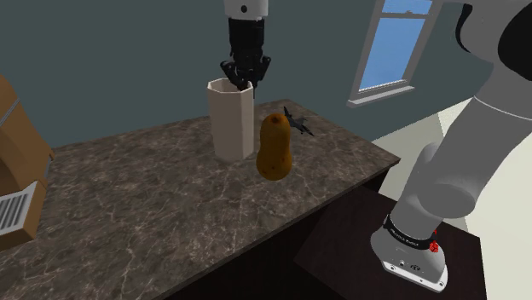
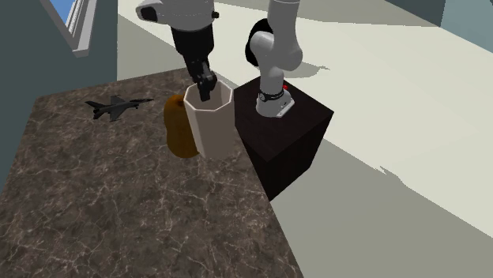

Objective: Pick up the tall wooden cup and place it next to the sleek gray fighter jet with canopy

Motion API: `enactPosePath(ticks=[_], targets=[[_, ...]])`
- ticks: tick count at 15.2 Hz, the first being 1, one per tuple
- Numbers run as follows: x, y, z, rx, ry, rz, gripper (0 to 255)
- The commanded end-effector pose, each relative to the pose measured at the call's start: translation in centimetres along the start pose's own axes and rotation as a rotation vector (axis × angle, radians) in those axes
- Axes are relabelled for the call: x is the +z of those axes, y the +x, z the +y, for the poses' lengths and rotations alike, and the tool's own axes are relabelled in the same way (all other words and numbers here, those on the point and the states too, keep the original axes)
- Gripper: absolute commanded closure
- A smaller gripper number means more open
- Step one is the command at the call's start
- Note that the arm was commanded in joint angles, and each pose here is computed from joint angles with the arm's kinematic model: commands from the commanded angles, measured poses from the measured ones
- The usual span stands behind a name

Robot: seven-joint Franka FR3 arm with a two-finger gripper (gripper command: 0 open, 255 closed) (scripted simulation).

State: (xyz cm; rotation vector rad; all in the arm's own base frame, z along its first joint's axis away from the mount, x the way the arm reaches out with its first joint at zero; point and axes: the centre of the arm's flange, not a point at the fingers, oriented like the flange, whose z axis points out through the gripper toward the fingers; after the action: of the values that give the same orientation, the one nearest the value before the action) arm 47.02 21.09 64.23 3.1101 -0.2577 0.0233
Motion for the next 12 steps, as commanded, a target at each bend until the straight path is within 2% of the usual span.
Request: enactPosePath(ticks=[1,12], targets=[[-0.2,-0.2,2.6,-0.002,0.001,0.001,255],[0.1,0.1,17.1,-0.002,0.001,0.001,255]])
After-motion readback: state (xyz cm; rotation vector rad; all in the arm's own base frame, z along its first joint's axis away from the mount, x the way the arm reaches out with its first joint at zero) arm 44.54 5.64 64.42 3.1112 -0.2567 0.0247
